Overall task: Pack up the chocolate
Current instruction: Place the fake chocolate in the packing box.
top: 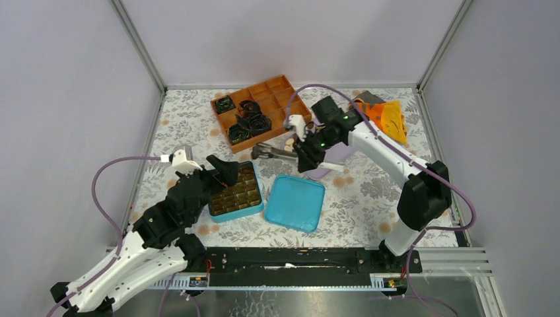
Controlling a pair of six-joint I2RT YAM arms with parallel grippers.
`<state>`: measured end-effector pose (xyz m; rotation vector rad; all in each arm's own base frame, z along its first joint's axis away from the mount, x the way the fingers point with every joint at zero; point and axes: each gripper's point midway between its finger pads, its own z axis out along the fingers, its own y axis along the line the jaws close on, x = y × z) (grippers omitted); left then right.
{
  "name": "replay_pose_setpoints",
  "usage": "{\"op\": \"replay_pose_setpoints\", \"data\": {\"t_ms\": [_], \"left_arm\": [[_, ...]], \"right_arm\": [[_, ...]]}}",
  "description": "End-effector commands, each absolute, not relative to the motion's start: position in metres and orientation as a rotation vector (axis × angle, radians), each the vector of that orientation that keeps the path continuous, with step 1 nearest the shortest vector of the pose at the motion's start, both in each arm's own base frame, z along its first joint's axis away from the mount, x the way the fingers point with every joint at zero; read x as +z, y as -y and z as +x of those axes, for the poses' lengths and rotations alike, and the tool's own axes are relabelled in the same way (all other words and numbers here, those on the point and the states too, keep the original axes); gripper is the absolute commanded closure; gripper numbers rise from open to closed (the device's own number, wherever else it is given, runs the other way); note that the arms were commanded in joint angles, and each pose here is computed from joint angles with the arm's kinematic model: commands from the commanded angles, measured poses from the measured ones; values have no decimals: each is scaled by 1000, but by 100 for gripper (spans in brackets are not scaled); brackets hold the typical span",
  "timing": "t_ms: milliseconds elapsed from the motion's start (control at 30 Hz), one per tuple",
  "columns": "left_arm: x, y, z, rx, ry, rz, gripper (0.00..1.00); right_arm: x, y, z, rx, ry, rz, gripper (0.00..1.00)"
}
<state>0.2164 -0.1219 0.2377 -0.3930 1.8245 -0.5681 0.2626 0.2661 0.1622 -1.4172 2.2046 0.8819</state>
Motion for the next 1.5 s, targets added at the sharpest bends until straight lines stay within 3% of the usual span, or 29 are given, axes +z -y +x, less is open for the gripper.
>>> {"op": "replay_pose_setpoints", "data": {"t_ms": [0, 533, 1000, 1467], "left_arm": [[240, 95, 210, -451, -1829, -418, 1], [240, 72, 196, -466, -1787, -498, 1], [237, 67, 192, -477, -1778, -526, 1], [235, 70, 193, -491, -1779, -534, 1]], "right_arm": [[184, -311, 255, 896, -2071, -1504, 87], [145, -390, 250, 762, -2034, -1717, 85], [117, -404, 268, 611, -2084, -1715, 80], [115, -406, 263, 627, -2092, -1720, 52]]}}
